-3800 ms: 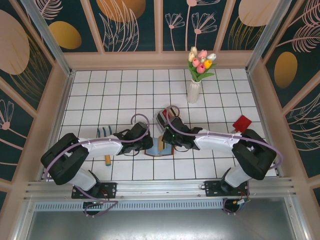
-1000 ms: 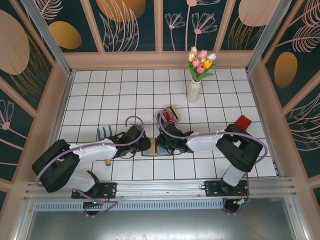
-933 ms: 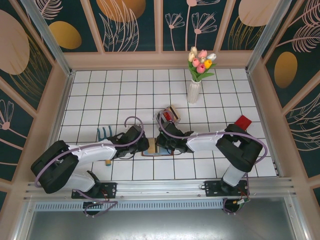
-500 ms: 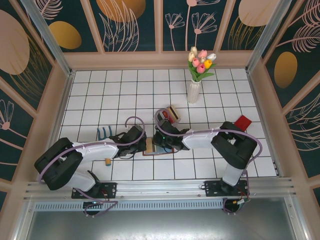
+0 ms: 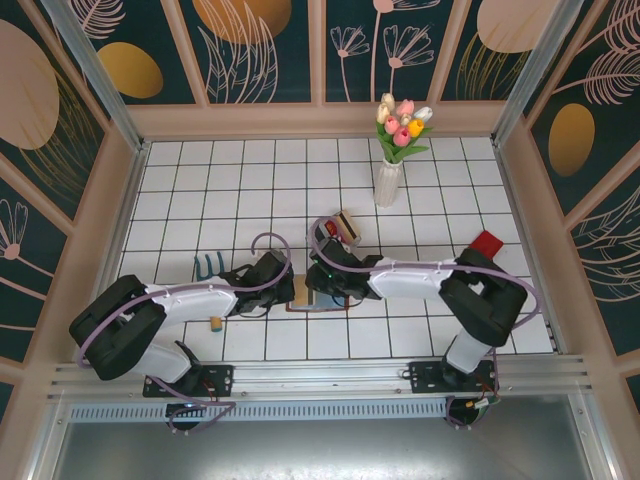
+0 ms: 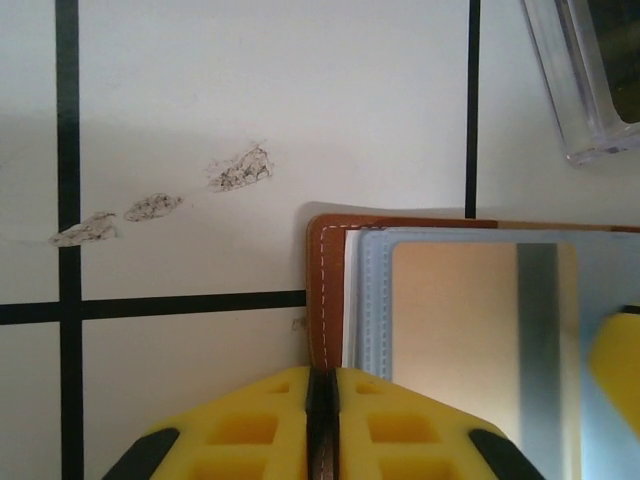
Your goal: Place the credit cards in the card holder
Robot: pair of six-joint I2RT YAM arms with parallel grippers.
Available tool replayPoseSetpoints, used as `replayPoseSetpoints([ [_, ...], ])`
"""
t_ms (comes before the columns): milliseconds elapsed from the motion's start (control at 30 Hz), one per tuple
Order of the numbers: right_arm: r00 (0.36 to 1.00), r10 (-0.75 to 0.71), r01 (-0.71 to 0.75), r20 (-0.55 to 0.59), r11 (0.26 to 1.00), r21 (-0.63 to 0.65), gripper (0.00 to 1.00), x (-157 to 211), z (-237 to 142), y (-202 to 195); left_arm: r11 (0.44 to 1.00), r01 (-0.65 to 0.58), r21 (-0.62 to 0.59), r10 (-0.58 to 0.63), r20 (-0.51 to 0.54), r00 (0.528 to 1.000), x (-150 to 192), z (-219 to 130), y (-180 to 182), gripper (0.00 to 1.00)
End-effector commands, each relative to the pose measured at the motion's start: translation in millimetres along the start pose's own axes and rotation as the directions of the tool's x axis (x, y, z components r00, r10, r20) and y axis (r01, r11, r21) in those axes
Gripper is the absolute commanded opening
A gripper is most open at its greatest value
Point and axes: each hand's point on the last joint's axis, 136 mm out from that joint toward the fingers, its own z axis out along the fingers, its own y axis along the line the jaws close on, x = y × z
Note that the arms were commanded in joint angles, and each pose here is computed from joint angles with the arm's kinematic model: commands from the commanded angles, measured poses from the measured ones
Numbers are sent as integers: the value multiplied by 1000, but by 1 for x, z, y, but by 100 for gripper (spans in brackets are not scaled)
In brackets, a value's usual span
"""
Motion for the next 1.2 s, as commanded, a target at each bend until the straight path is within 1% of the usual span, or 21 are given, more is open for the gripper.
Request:
replayPoseSetpoints([
  [0, 997, -37, 32, 73, 997, 68, 38, -16, -20, -4, 1000, -10, -13, 10, 13, 1000, -3, -5, 1, 18],
  [33, 995, -43, 36, 88, 996, 85, 42, -19, -24, -6, 1000, -9, -7, 9, 23, 1000, -5, -8, -1, 20],
  [100, 992, -52, 39, 115, 993, 113, 42, -25, -30, -8, 1000, -8, -2, 8, 42, 999, -9, -13, -3, 23],
  [167, 988, -50, 30, 144, 990, 137, 42, -30, -35, -13, 1000, -7, -1, 7, 61, 998, -13, -18, -3, 31],
  [200, 985, -48, 25, 165, 989, 144, 43, -34, -38, -14, 1000, -10, 1, 10, 72, 997, -15, -21, -4, 33],
  [267, 979, -42, 12, 199, 988, 151, 47, -39, -45, -17, 1000, -16, -11, 17, 86, 996, -19, -25, -3, 36],
  [367, 965, -38, -7, 258, 985, 171, 49, -49, -60, -23, 999, -24, -29, 27, 110, 994, -25, -31, -2, 43],
  [433, 955, -47, -9, 293, 982, 187, 53, -55, -71, -28, 999, -24, -33, 28, 125, 992, -28, -33, -2, 46],
  [500, 947, -53, -10, 317, 981, 194, 53, -64, -82, -35, 999, -28, -42, 33, 135, 990, -32, -34, -4, 51],
  [667, 940, -66, 12, 335, 987, 160, 52, -93, -98, -45, 998, -24, -56, 33, 154, 988, -42, -37, -8, 53],
  [733, 935, -98, 47, 342, 987, 152, 52, -105, -103, -42, 999, -13, -49, 21, 165, 986, -46, -39, -10, 58],
  [833, 938, -191, 155, 291, 978, 140, 53, -117, -93, -29, 1000, 4, -19, -1, 166, 986, -52, -39, -13, 60],
  [900, 937, -249, 208, 244, 961, 182, 52, -121, -82, -23, 1000, 16, 3, -16, 163, 986, -56, -38, -15, 61],
  [1000, 930, -330, 292, 161, 931, 218, 44, -124, -58, -11, 999, 29, 32, -33, 157, 987, -64, -36, -19, 62],
  [1067, 920, -374, 340, 120, 912, 230, 44, -125, -43, -2, 998, 38, 51, -45, 152, 987, -69, -35, -22, 63],
  [1167, 901, -427, 390, 77, 875, 288, 42, -128, -25, 4, 997, 48, 56, -56, 152, 987, -74, -33, -22, 63],
])
